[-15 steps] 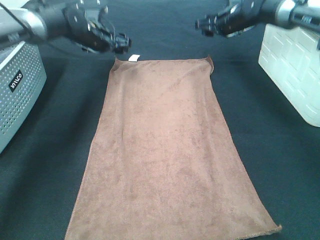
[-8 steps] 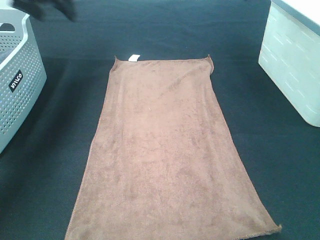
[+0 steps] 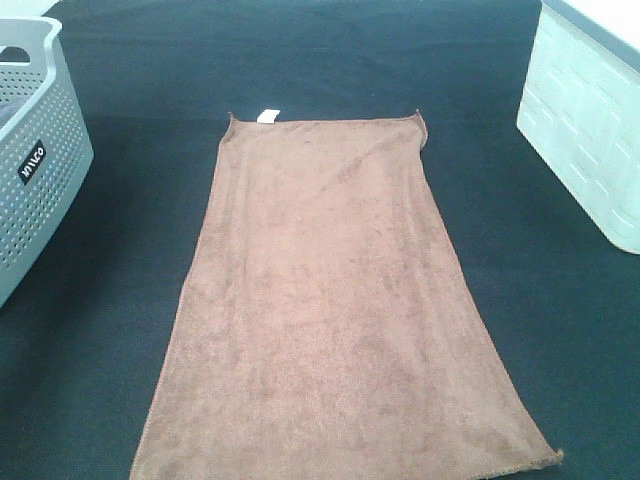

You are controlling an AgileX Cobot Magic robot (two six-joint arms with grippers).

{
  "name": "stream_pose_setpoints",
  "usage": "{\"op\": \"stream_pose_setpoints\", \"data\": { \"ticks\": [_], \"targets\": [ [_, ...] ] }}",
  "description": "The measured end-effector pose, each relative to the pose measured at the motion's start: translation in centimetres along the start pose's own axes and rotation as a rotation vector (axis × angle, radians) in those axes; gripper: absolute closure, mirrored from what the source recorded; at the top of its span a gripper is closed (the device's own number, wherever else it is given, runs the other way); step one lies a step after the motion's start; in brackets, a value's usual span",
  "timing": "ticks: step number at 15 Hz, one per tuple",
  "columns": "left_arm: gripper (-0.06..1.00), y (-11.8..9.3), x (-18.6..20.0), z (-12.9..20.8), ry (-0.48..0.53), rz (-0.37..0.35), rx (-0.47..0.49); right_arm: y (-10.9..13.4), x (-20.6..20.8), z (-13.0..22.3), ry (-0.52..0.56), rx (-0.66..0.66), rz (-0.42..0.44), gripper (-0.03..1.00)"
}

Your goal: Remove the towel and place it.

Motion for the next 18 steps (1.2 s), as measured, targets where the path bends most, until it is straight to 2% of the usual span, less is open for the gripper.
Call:
{"op": "stream_pose_setpoints", "data": {
  "ticks": [3,5,6,7,12,15,18],
  "targets": [
    [0.2,1.6,5.0,7.0,0.048,-0.038,0.003,1.4,5.2,7.9,0.022,-0.003,-0.014,0.38],
    [0.2,2.4,8.3,11.5,-0.001,-0.028,0.014,2.1,7.4,13.1,0.024,-0.003,-0.014,0.38],
    [0.2,2.4,8.3,11.5,-0.001,-0.028,0.014,2.1,7.4,13.1,0.024,-0.003,-0.014,0.38],
    [0.2,3.0,10.5,15.1,-0.066,-0.014,0.022,2.7,8.9,17.2,-0.001,-0.001,-0.011,0.38],
    [0.2,5.6,13.9,26.6,-0.26,0.006,0.007,4.1,11.3,27.8,-0.149,0.01,0.009,0.38],
    [0.2,6.8,14.6,31.6,-0.386,0.016,-0.002,4.3,11.2,31.9,-0.228,0.024,0.04,0.38],
    [0.2,7.7,14.7,34.9,-0.5,0.019,-0.009,4.6,10.5,34.9,-0.293,0.072,0.059,0.38]
  ]
}}
Point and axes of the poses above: a point on each arm's last joint axis where the gripper is mounted, x pointing back along that axis away from the gripper, y along the wrist's bending axis when the last joint is at zero, z = x × y, the point moved 3 cm from there along -x, pointing out along that axis toward the gripper, and after that the axes turned 15 degrees about x, right-handed, at the moved point
